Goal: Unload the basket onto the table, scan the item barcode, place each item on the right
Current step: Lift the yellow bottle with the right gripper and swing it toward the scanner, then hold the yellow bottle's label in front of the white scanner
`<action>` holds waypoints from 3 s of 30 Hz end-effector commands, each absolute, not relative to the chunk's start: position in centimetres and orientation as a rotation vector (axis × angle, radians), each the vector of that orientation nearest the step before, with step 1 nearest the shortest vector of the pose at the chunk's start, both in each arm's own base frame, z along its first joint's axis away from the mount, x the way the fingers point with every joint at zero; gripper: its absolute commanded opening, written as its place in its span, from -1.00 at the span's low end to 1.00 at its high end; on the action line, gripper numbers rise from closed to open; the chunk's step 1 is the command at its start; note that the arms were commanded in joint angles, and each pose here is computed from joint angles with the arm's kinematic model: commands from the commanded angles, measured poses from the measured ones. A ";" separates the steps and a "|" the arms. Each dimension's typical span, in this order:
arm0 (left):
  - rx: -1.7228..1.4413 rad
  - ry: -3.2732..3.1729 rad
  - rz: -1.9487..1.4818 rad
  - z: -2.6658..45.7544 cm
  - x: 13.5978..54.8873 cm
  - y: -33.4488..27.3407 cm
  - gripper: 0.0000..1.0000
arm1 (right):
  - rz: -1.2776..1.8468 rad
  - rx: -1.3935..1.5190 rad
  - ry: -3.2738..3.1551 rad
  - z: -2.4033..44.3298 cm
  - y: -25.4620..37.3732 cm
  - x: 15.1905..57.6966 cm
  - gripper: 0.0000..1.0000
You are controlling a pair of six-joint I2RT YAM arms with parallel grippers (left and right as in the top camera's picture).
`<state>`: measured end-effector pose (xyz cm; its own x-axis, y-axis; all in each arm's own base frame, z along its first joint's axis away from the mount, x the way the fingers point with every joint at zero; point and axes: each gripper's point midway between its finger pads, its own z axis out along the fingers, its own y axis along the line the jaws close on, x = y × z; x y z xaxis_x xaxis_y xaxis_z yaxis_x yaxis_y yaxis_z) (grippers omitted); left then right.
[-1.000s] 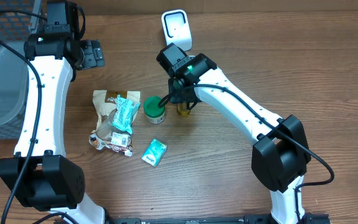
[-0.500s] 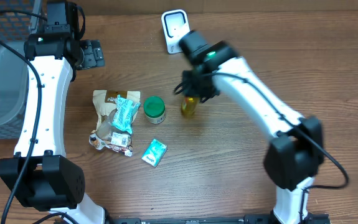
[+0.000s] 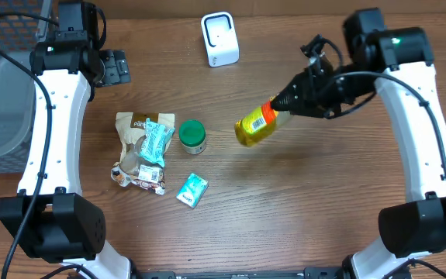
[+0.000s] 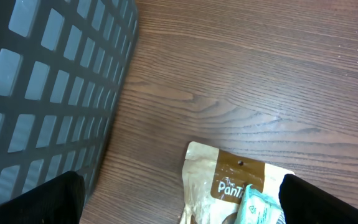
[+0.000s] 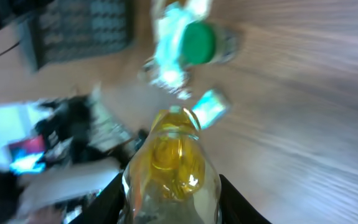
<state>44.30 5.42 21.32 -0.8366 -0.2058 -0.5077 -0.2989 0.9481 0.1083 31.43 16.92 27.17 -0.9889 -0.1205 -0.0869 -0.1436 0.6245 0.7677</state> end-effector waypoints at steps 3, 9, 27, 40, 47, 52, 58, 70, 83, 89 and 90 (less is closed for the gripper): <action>-0.342 2.560 0.256 22.7 44.4 5.4 0.99 | 1.590 -0.530 2.517 31.5 19.4 29.6 -0.70; -0.342 2.560 0.256 22.7 44.4 5.4 0.99 | 1.645 -0.549 2.551 31.8 21.3 28.3 -0.79; -0.342 2.560 0.256 22.7 44.4 5.4 0.99 | 1.511 -0.581 2.593 35.5 22.1 22.5 -0.93; -0.342 2.560 0.256 22.7 44.4 5.4 0.99 | 1.265 -0.608 2.625 34.8 20.5 22.0 -0.87; -0.342 2.560 0.256 22.7 44.4 5.4 0.99 | 1.080 -0.627 2.544 34.4 20.1 25.2 -0.93; -0.342 2.560 0.256 22.7 44.4 5.4 0.99 | 0.865 -0.612 2.459 33.9 19.4 29.8 -0.93; -0.342 2.560 0.256 22.7 44.4 5.4 0.99 | 0.754 -0.593 2.308 35.1 19.7 34.5 -0.92; -0.342 2.560 0.256 22.7 44.4 5.4 0.99 | 0.394 -0.652 1.908 39.9 20.0 43.2 -0.93; -0.342 2.560 0.256 22.7 44.4 5.4 0.99 | -0.149 -0.784 1.873 31.2 24.7 51.7 -0.93; -0.342 2.560 0.255 22.7 44.4 5.4 0.99 | -0.304 -0.872 1.817 27.6 26.9 54.1 -0.93; -0.342 2.560 0.256 22.7 44.4 5.4 0.99 | -0.316 -0.894 1.809 27.0 27.2 54.4 -0.93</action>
